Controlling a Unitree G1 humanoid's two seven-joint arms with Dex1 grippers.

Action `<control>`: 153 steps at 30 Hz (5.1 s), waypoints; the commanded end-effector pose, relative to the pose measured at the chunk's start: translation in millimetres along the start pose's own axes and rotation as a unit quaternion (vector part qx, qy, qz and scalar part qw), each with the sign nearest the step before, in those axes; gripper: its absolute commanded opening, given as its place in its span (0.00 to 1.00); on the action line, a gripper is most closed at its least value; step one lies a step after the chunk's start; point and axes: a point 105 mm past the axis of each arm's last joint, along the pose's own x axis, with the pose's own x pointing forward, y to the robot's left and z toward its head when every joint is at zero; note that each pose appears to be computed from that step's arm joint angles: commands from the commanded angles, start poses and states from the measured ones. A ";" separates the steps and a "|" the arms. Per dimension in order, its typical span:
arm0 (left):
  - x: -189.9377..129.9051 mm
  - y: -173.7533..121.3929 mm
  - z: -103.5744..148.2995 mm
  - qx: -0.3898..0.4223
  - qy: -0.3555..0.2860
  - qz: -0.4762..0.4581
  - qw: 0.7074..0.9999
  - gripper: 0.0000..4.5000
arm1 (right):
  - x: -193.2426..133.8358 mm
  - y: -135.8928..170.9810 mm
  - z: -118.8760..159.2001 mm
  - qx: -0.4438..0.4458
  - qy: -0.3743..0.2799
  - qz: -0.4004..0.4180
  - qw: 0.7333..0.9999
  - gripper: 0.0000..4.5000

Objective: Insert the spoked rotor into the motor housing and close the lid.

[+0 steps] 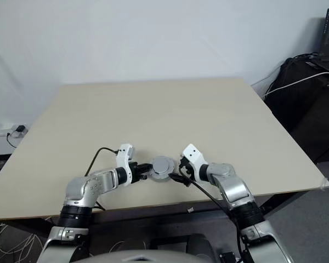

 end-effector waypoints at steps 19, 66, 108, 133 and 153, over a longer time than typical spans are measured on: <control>7.4 -5.7 -18.4 0.002 0.044 -0.011 0.999 0.00 | 7.0 24.7 8.3 0.416 0.023 -0.006 0.909 1.00; 6.1 -5.8 -19.5 0.002 0.042 -0.014 0.999 0.00 | 34.1 51.5 32.4 0.547 -0.028 0.107 0.830 1.00; -47.3 -13.9 44.0 -0.156 -0.268 -0.059 0.949 0.00 | 28.6 40.8 19.6 0.555 -0.032 0.070 0.829 0.29; -76.1 -34.1 -35.9 -0.418 -0.310 -0.148 0.841 1.00 | 13.1 56.5 77.2 0.545 -0.133 0.179 0.808 0.29; -81.0 -47.8 -17.5 -0.410 -0.350 -0.202 0.818 1.00 | 12.3 89.7 76.3 0.530 -0.102 0.239 0.807 0.29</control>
